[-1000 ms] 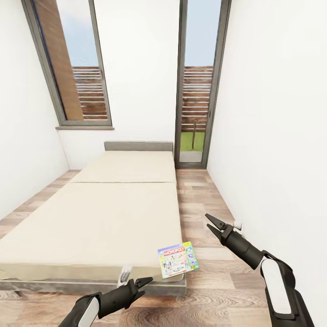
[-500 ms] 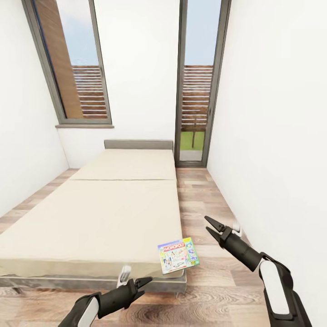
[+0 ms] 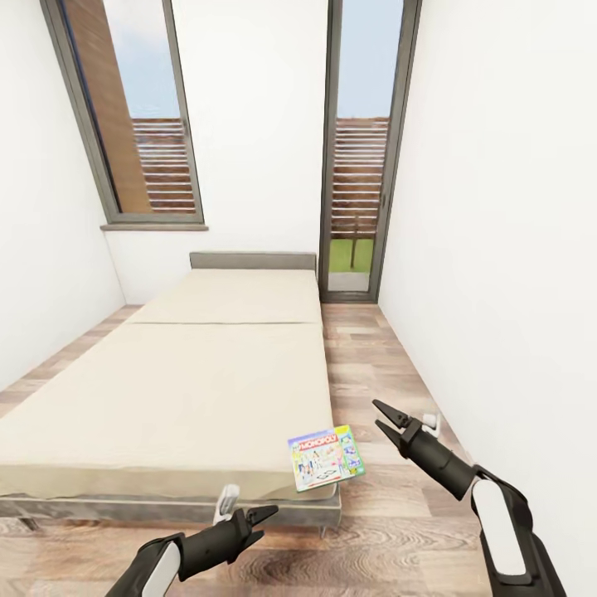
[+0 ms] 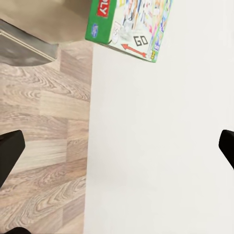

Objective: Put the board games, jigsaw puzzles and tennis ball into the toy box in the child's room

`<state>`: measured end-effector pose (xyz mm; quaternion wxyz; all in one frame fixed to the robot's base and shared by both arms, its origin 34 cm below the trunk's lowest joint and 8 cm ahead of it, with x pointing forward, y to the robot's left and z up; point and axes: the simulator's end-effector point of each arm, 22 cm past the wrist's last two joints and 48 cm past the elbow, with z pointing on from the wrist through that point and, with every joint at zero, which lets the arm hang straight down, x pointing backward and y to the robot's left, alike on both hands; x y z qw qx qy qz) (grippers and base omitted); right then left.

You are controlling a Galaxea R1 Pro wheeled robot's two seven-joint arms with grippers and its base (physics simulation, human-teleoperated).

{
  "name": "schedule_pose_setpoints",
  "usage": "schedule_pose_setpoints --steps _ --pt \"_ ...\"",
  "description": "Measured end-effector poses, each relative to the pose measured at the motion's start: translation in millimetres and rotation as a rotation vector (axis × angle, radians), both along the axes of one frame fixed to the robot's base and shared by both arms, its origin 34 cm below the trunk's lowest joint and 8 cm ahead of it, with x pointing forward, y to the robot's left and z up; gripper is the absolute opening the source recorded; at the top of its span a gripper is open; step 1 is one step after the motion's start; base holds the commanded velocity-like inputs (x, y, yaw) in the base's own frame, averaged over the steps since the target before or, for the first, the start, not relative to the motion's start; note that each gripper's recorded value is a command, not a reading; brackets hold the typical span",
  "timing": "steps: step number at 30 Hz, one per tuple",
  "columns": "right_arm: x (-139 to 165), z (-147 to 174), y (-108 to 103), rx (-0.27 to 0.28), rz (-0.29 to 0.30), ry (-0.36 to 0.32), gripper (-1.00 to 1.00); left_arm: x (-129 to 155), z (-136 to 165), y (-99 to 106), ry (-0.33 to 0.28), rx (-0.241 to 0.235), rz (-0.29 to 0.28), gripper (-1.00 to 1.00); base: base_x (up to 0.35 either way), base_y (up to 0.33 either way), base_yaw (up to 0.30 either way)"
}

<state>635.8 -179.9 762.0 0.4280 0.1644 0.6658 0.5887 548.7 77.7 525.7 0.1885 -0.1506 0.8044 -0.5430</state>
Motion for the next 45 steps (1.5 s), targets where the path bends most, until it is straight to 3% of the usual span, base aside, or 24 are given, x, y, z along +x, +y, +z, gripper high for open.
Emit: schedule_pose_setpoints --steps 13,45 --pt "2 -57 -10 -0.007 -0.058 0.035 1.00 -8 -28 2 0.017 -0.004 -0.005 1.00 0.000 0.000 0.000" --pt "-14 -128 -16 -0.005 -0.068 0.035 1.00 -24 -99 0 0.016 -0.003 -0.006 1.00 0.000 0.000 0.000"
